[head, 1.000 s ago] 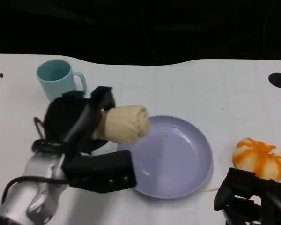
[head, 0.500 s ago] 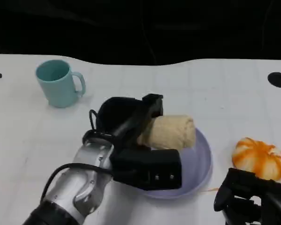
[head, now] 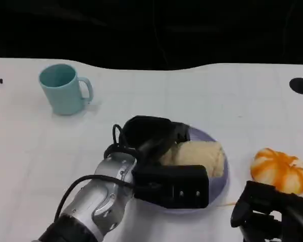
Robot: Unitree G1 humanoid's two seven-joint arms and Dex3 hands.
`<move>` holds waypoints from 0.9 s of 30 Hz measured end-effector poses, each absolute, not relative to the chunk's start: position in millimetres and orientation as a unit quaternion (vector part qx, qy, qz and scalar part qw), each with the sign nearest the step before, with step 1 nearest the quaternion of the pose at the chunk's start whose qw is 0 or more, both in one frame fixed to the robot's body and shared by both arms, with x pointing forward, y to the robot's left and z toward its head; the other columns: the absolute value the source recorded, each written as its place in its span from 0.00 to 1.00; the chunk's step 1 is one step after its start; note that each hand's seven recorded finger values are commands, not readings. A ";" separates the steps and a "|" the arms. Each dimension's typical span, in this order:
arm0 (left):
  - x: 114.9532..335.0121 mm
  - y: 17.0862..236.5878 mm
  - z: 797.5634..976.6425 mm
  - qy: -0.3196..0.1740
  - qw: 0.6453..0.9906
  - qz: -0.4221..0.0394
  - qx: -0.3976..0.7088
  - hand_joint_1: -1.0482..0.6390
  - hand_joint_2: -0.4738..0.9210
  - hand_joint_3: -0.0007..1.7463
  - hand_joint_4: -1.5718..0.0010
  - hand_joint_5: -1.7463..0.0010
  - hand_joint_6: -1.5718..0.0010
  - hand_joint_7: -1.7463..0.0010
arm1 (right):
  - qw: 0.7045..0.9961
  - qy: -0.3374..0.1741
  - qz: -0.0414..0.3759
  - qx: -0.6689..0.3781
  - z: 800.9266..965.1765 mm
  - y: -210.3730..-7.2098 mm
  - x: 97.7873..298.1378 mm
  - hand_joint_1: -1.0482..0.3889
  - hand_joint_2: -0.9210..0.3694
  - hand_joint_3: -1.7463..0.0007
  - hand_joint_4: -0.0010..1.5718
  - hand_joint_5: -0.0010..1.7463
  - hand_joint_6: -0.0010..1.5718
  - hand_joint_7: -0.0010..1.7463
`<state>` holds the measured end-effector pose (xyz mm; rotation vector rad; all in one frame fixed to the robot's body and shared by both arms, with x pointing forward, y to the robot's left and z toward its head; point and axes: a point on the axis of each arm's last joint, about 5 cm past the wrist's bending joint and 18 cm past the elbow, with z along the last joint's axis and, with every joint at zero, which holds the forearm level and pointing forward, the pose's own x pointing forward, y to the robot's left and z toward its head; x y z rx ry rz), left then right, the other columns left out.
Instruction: Grasp the towel on the left side of the plate with the left hand and place it into the plate.
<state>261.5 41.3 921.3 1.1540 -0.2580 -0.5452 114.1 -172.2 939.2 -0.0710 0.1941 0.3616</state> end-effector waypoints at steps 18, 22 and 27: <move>255.1 62.7 957.3 -0.122 0.775 -0.289 0.548 0.05 1.00 0.24 0.92 0.82 0.95 0.99 | 0.978 0.095 0.184 -0.035 939.3 -172.2 114.6 0.70 0.18 0.41 0.43 1.00 0.36 0.90; 248.4 83.0 964.2 -0.122 0.801 -0.293 0.508 0.17 1.00 0.21 0.86 0.77 0.89 0.96 | 0.978 0.095 0.183 -0.035 939.2 -172.1 114.7 0.70 0.18 0.41 0.43 1.00 0.36 0.90; 239.1 112.7 971.5 -0.091 0.852 -0.307 0.413 0.37 1.00 0.17 0.75 0.72 0.80 0.94 | 0.978 0.094 0.181 -0.036 939.5 -171.6 115.1 0.70 0.18 0.41 0.43 1.00 0.36 0.90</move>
